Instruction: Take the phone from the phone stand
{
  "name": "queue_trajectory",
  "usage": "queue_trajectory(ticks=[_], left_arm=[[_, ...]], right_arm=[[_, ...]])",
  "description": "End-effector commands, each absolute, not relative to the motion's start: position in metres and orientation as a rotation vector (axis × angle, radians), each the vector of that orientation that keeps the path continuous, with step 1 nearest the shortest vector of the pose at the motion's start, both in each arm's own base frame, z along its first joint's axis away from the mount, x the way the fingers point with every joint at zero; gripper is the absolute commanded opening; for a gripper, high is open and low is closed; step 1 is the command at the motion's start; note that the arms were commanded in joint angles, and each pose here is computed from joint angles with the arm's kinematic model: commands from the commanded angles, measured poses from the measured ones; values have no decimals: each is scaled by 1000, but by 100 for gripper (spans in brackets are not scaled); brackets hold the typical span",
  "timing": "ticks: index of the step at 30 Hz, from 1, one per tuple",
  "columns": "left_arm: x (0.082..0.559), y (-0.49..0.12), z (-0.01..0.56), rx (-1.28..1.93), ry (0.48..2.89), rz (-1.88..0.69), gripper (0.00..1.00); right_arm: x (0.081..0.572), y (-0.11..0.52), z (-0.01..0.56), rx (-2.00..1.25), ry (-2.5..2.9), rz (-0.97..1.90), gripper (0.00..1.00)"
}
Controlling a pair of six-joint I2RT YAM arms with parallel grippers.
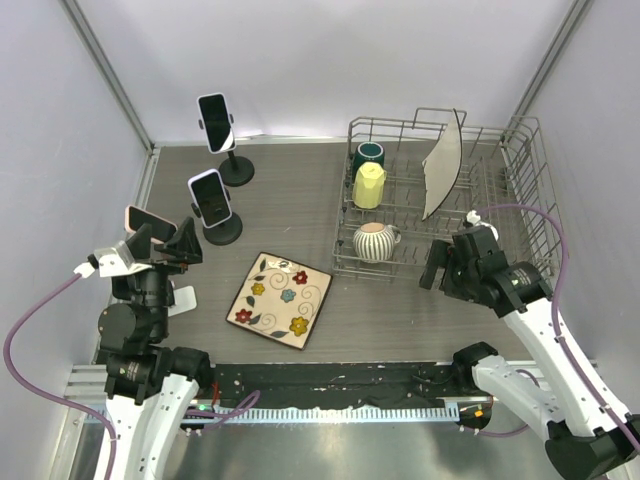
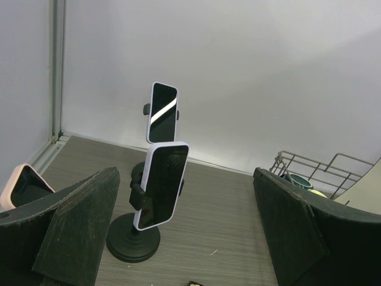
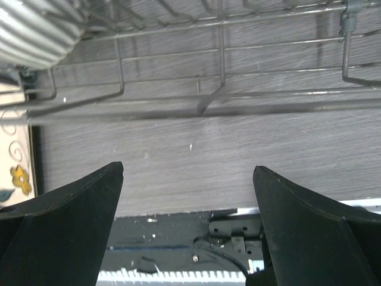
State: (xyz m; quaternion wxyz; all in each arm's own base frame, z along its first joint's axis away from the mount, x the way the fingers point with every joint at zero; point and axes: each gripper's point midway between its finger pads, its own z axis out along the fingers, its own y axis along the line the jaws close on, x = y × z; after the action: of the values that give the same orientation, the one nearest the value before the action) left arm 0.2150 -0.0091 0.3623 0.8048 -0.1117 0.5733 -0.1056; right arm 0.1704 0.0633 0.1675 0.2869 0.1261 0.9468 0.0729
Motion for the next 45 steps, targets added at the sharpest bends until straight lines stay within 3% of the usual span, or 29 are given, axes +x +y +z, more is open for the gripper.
queue_trajectory(ticks=[1,17,45], left_arm=[[211,-7,376,-244,1195,-229,100],[209,-10,377,-231,1188,-241,100],[209,-18,376,-208,1196,-266,100]], right_arm=[[211,53,173,481,2316,165,96],[275,-18,175,661,2072,-55,96],[296,-115,161,1233,1536,-233,96]])
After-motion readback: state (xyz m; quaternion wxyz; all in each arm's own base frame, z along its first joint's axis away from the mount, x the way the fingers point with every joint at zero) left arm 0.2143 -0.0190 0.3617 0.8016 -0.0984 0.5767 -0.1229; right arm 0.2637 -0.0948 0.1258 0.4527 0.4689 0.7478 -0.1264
